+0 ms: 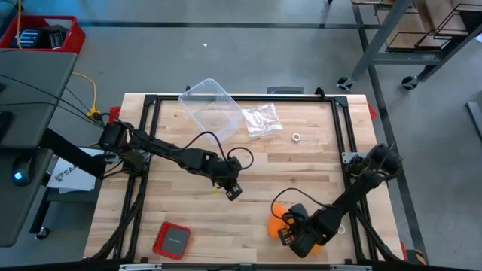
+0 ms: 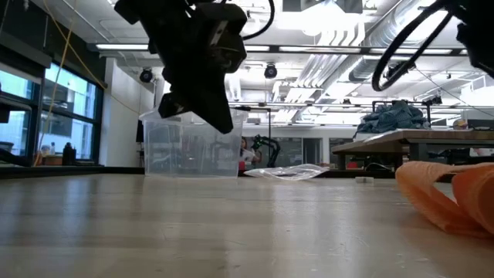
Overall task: Roll bandage
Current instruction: Roll the orange bandage
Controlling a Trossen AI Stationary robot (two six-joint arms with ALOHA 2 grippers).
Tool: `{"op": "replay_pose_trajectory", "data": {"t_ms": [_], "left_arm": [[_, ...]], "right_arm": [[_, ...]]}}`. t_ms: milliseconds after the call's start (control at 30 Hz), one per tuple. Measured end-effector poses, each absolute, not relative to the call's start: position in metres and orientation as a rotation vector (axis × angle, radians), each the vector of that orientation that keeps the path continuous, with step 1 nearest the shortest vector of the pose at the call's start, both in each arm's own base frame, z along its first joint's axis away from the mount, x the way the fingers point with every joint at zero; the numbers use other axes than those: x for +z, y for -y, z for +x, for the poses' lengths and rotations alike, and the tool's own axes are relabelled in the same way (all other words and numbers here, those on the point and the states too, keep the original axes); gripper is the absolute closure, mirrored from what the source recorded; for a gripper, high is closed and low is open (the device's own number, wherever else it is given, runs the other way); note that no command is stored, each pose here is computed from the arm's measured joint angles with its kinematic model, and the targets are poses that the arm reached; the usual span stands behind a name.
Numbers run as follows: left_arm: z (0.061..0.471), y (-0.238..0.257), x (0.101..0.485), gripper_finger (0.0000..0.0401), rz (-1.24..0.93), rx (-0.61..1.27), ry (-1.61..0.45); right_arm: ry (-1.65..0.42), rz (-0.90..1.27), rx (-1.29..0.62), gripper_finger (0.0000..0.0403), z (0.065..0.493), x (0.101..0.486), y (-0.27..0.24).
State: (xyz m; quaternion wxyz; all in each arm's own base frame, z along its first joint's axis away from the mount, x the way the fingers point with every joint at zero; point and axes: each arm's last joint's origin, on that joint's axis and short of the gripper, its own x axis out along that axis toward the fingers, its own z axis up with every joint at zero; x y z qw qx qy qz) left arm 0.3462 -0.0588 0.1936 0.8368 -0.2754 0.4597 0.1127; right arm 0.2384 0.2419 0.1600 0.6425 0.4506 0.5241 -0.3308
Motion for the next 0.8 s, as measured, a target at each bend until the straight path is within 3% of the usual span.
{"op": "replay_pose_trajectory", "data": {"t_ms": [333, 800], "left_arm": [[0.344, 0.071, 0.197, 0.0401, -0.575, 0.151, -0.983], [0.327, 0.086, 0.209, 0.0401, -0.407, 0.168, -0.992]], "right_arm": [[-1.215, 1.091, -0.755, 0.0403, 0.237, 0.177, -0.236], [-1.092, 1.154, -0.817, 0.0403, 0.268, 0.152, -0.224]]}}
